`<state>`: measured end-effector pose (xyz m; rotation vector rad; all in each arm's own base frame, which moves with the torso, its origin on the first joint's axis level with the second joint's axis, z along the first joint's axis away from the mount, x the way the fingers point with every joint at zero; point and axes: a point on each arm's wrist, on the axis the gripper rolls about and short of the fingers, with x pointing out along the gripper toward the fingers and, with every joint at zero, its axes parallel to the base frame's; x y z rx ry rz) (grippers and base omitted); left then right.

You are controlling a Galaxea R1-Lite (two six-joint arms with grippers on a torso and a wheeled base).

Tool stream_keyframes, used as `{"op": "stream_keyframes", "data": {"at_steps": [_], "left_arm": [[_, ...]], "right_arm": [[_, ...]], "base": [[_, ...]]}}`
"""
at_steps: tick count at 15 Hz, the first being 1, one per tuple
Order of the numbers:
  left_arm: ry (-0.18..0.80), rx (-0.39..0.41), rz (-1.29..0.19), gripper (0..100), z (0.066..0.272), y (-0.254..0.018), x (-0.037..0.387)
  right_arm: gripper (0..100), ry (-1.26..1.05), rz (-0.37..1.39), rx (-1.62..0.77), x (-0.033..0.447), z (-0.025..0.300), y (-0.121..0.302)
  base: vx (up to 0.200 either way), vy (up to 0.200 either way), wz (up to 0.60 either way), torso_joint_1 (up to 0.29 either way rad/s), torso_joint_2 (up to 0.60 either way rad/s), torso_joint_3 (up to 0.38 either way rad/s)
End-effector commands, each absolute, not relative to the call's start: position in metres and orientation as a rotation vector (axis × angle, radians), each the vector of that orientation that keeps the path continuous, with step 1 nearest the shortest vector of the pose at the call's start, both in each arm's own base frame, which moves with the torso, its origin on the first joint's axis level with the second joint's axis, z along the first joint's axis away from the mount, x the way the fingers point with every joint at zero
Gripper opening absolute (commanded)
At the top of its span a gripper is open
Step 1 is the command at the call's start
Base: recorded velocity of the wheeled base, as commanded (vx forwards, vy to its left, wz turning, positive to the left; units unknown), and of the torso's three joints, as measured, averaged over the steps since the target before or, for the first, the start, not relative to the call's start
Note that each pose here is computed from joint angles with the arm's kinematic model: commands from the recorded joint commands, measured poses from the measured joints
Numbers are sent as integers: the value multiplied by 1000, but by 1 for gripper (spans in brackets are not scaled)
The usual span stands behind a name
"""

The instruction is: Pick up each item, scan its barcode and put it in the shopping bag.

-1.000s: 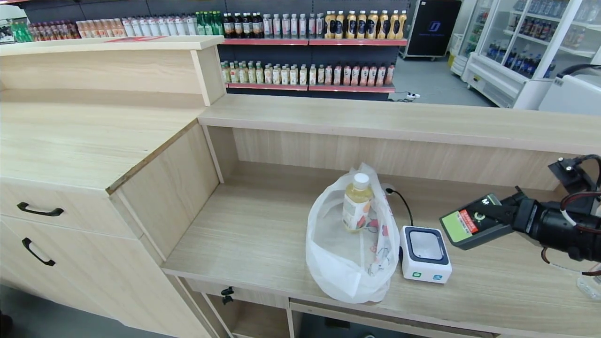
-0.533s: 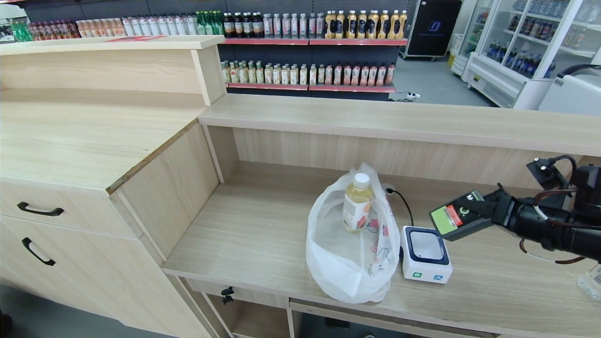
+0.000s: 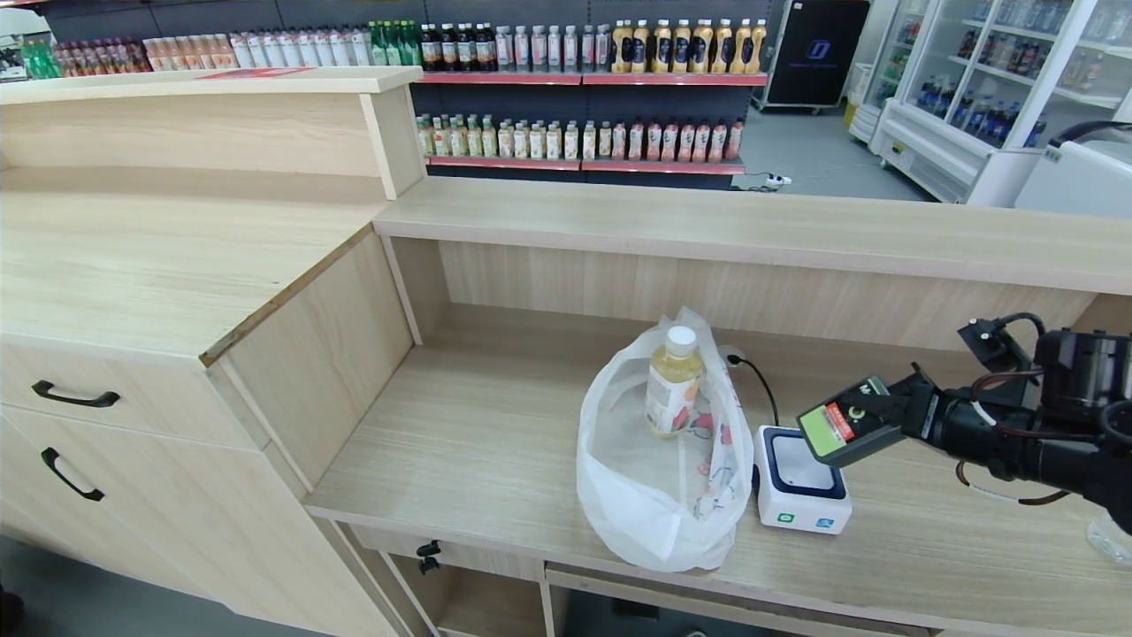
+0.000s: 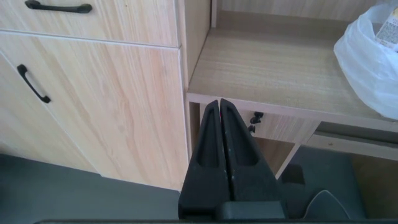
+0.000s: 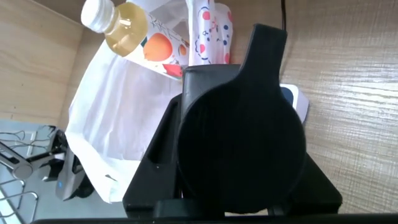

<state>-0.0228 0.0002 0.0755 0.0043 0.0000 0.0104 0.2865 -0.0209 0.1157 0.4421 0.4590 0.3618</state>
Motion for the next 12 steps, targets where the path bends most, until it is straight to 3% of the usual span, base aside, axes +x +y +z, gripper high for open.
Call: {"op": "stream_keyframes", "data": {"at_steps": [1,12], "left_arm": [[0,5,11,0,75,0,-23],[0,5,11,0,75,0,-23]], "right_arm": [[0,477,365,445,288,111,-19],[0,465,422,422,303,103,-5]], "base": [[0,0,0,0,0,0],[0,0,0,0,0,0]]}}
